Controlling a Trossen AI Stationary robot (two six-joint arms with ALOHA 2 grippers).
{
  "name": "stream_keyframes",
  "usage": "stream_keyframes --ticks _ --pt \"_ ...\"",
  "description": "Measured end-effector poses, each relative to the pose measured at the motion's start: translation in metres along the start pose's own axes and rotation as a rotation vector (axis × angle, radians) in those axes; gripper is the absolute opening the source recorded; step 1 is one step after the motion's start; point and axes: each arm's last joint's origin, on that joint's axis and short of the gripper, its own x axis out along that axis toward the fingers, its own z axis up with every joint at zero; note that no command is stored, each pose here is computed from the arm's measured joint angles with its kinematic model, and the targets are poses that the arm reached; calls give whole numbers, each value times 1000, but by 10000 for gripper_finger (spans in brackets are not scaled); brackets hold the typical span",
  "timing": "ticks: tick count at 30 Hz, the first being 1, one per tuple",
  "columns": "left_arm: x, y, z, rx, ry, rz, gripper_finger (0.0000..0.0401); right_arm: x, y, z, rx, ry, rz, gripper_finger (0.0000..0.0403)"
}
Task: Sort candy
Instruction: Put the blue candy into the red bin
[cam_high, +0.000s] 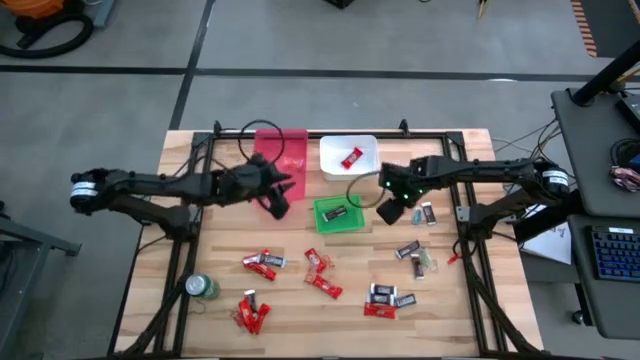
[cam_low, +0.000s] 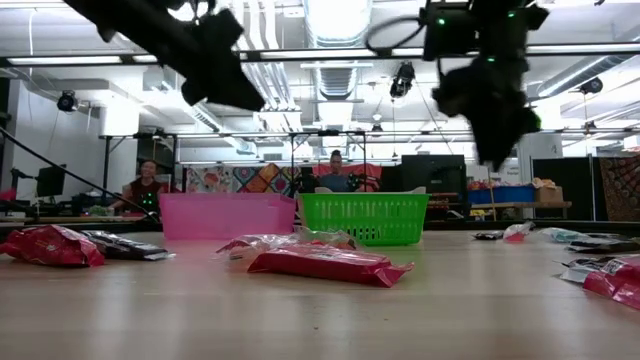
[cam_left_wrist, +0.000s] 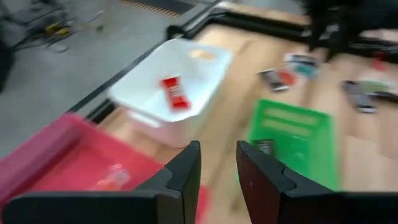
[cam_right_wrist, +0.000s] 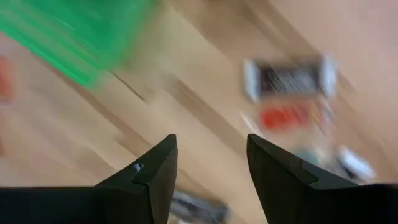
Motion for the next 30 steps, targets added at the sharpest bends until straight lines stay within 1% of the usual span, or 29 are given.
stream_keyframes --ticks 3,5,7,10,13,18,23,27,30 --pt "-6 -14 0 20 -17 -58 86 1 -1 -15 43 71 -113 176" --pt "-9 -20 -1 32 -18 -85 86 5 0 -23 48 78 -168 171" --pt "-11 -24 -2 40 -20 -100 86 10 -1 -28 58 81 -189 167" --pt "-13 -27 -3 52 -20 -110 86 21 -6 -33 107 95 -217 165" --pt "-13 -27 -3 54 -20 -109 86 34 -13 -39 135 114 -244 172" --pt "-13 -27 -3 78 -22 -107 86 53 -22 -44 189 91 -237 190" --pt "-12 -27 -3 79 -20 -107 86 74 -28 -49 206 69 -210 194" --pt "-12 -27 -3 79 -21 -106 86 84 -32 -51 229 34 -196 187" --pt "-12 -27 -3 78 -23 -106 86 86 -33 -53 241 27 -196 170"
